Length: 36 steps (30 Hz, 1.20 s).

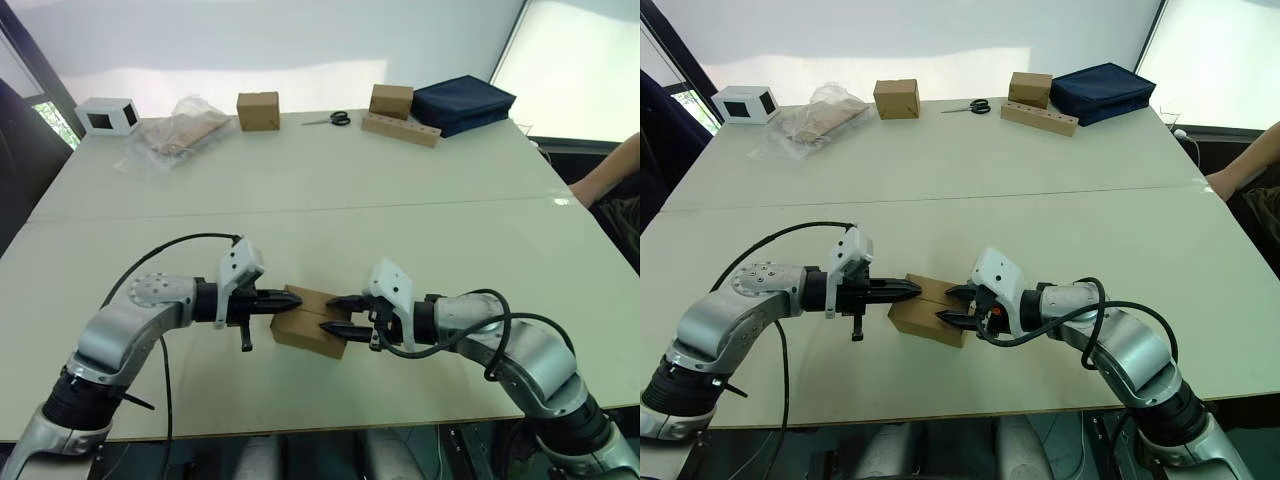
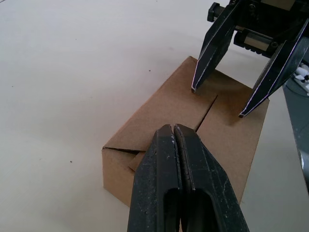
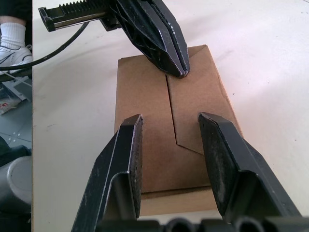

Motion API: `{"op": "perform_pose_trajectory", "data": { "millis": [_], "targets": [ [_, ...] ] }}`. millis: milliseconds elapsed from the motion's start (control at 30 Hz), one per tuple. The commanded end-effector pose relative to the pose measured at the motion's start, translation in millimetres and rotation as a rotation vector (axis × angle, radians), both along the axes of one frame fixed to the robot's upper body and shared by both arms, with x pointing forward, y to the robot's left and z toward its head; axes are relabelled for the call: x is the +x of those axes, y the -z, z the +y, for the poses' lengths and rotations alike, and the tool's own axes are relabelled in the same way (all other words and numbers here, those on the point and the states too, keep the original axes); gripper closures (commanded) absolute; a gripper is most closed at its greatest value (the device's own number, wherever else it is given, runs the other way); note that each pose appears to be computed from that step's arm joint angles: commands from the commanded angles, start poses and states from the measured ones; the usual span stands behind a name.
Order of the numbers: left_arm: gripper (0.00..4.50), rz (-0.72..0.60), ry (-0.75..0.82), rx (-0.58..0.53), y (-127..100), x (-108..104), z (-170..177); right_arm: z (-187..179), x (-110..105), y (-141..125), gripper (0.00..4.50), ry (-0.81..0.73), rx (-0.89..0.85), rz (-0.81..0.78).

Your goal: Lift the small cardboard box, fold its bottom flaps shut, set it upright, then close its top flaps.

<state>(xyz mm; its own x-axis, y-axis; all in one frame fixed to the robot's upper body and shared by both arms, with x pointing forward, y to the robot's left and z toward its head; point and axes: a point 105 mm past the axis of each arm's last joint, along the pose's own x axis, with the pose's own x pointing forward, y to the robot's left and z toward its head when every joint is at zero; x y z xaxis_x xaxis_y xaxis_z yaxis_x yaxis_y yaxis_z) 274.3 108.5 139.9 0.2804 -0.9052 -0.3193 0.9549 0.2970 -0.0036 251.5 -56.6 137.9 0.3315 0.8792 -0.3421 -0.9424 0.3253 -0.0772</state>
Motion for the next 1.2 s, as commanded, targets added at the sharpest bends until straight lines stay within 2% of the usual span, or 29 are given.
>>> {"op": "perform_pose_trajectory", "data": {
  "millis": [33, 133, 233, 400, 567, 667, 867, 1200],
  "targets": [
    [4.50, 0.005, -0.071, -0.070, -9, 4, 8, -2, 3, -14, 2.69, 0.010, 0.060, -0.040],
    [4.50, -0.022, -0.174, -0.210, -36, 12, 21, -9, 5, -35, 2.69, 0.027, 0.177, -0.083],
    [4.50, 0.016, -0.216, -0.231, -44, 7, 35, -20, 2, -47, 2.69, 0.042, 0.231, -0.095],
    [4.50, 0.109, -0.270, -0.113, -31, -20, 67, -47, -11, -43, 2.69, 0.070, 0.228, -0.026],
    [4.50, 0.191, -0.295, -0.002, -7, -49, 82, -68, -29, -15, 2.69, 0.098, 0.141, 0.110],
    [4.50, 0.232, -0.331, 0.018, 6, -61, 90, -78, -35, -4, 2.69, 0.120, 0.114, 0.168],
    [4.50, 0.283, -0.383, 0.016, 26, -72, 95, -86, -37, 5, 2.69, 0.133, 0.088, 0.209],
    [4.50, 0.282, -0.421, -0.046, 29, -67, 90, -90, -38, 6, 2.69, 0.120, 0.060, 0.222]
  ]
}}
